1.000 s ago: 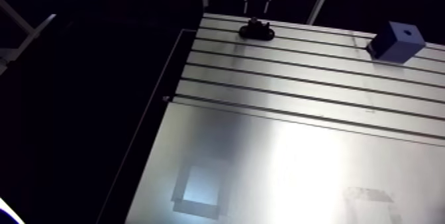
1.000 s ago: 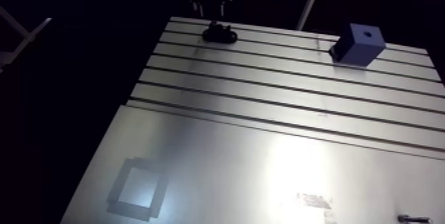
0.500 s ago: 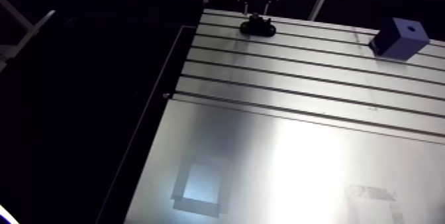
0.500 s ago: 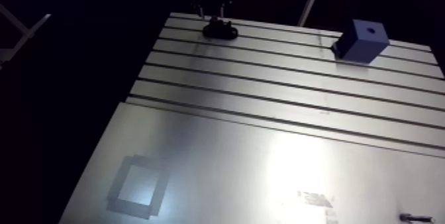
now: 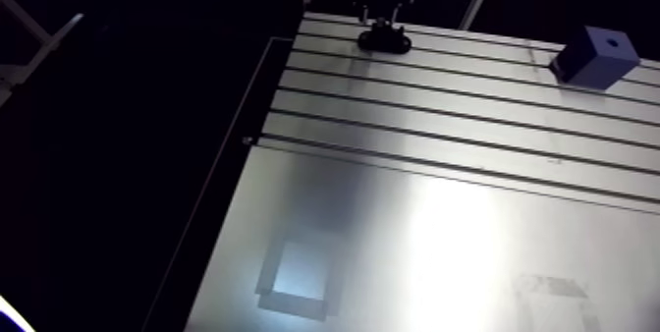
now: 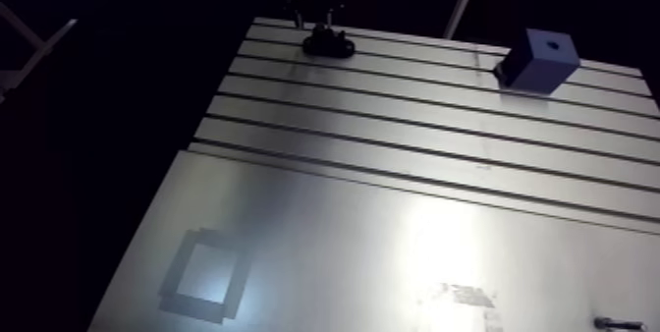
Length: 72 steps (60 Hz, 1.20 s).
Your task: Pick up the M10 bolt and insert it into the hex recess until seated.
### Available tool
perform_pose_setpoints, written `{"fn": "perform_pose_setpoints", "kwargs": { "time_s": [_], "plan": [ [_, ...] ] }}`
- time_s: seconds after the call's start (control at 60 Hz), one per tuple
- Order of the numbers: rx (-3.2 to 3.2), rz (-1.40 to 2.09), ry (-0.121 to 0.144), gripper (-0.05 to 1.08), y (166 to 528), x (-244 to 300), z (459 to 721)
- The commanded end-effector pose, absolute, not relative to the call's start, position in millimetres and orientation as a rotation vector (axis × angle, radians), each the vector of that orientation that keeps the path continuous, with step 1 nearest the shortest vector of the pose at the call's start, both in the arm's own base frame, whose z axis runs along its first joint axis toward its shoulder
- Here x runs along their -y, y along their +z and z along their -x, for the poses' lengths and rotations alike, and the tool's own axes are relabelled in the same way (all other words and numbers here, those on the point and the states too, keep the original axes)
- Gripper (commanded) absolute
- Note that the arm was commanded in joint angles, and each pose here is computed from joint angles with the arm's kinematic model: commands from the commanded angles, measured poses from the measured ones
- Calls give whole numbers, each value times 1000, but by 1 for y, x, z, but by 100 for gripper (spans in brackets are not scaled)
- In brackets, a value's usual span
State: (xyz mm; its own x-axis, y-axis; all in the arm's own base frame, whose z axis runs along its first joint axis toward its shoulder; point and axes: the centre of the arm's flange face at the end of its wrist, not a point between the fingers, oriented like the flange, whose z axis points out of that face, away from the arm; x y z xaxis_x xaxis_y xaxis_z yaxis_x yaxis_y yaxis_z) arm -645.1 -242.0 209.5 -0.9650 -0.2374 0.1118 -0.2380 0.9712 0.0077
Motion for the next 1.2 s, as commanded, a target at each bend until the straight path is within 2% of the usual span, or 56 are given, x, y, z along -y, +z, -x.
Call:
{"fn": "perform_pose_setpoints", "kwargs": {
  "time_s": [0.017, 0.633, 1.2],
  "plan": [
    [2985, -362, 1, 45, 211, 242, 647],
    [2993, -361, 0, 45, 206, 240, 648],
    [2996, -363, 2, 50, 204, 241, 647]
  ]
}}
